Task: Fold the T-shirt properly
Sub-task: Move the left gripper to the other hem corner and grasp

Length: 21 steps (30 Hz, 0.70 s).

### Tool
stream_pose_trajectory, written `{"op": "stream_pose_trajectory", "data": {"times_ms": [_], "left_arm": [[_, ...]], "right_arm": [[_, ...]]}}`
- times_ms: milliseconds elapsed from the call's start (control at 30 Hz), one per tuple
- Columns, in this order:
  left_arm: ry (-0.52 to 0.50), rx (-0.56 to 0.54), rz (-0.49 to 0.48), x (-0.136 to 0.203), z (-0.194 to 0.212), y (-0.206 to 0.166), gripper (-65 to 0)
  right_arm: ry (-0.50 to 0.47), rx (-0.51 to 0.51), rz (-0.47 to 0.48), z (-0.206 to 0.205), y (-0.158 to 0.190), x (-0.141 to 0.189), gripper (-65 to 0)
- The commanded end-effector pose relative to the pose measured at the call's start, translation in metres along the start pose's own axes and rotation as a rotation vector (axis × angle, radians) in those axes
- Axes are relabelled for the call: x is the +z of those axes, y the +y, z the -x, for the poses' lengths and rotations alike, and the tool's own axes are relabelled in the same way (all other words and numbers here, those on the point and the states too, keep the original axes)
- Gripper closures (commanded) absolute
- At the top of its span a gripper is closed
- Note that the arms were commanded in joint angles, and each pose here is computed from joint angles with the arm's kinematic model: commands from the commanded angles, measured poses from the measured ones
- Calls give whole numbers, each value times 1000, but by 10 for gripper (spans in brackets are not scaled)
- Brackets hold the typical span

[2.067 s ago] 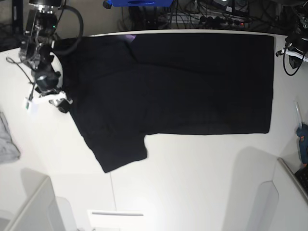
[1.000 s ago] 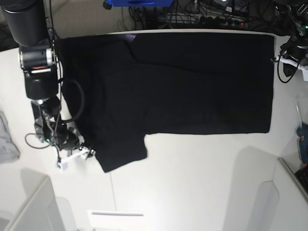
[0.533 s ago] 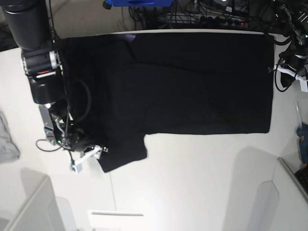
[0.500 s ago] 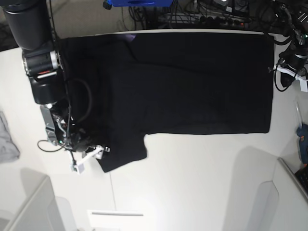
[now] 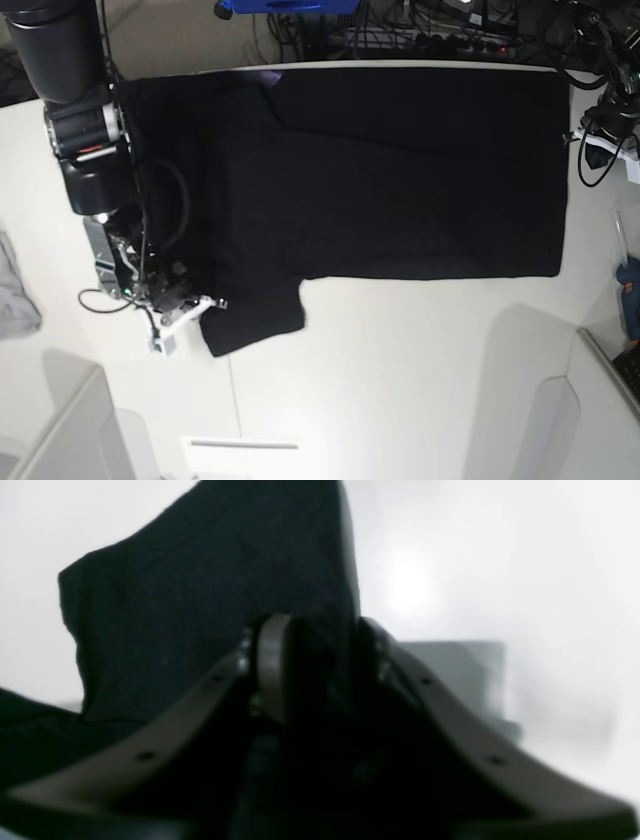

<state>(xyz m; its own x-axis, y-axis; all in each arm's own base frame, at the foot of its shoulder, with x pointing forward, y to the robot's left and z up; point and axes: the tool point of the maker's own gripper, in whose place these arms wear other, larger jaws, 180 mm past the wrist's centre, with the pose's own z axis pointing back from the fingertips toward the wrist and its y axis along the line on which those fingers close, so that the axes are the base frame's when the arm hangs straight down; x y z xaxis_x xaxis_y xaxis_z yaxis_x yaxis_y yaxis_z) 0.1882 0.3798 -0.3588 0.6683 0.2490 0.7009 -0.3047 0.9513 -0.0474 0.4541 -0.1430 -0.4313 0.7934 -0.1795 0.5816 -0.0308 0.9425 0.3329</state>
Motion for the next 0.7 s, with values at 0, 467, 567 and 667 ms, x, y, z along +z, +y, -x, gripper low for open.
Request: {"op": "stream_pose_trajectory", "data": {"times_ms": [0, 467, 567, 667], "left_arm": [[-49, -21, -2, 4, -18, 3, 0], [-101, -64, -122, -25, -68, 20, -405], [-82, -10, -114, -43, -68, 23, -395], [-73, 8, -92, -58, -79, 22, -400]], "right_arm": [[-57, 5, -3, -25, 1, 5, -57], [-56, -4, -1, -22, 0, 5, 0], [-56, -4, 0, -23, -1, 5, 0], [-56, -4, 0, -23, -1, 5, 0]]}}
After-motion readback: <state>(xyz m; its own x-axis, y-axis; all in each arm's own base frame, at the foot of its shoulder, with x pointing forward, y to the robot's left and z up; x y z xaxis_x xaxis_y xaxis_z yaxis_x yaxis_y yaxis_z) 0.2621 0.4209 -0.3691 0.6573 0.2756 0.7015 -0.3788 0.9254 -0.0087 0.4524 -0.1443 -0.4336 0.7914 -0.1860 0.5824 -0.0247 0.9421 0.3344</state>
